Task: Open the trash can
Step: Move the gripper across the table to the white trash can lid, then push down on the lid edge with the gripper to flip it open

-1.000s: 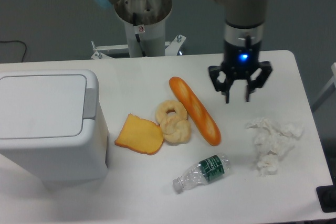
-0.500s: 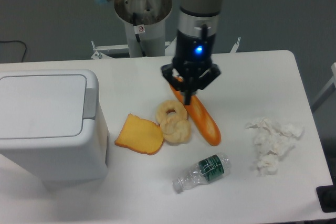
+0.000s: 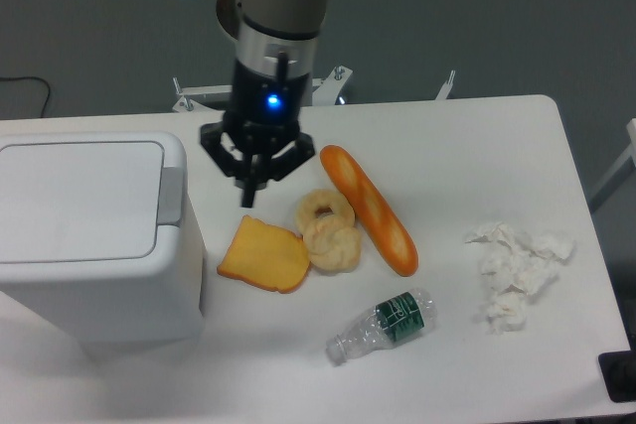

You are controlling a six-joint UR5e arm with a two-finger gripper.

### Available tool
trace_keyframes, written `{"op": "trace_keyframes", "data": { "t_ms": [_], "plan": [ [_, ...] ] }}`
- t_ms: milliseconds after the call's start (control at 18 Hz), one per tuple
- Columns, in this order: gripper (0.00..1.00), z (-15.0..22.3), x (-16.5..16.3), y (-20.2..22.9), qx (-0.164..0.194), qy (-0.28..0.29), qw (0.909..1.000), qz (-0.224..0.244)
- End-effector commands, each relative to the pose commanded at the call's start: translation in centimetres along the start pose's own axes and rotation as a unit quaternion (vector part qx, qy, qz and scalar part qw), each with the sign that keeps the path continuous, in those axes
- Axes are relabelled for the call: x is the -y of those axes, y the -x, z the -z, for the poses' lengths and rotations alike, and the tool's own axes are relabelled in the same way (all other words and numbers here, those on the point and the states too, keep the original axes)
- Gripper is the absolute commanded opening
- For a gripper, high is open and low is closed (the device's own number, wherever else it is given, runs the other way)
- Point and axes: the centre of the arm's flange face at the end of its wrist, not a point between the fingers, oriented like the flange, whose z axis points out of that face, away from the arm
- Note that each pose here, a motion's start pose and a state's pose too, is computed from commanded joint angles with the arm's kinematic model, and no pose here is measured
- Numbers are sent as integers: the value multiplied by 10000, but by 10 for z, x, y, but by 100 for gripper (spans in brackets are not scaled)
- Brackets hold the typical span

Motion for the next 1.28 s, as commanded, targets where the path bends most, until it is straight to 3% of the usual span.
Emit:
{"op": "trace_keyframes", "data": {
  "t_ms": [500,1278],
  "plan": [
    [0,-2,-4,-24,-74,23,9999,-124],
    [0,-19,-3,-19,-64,161,9998,-87]
  ]
}}
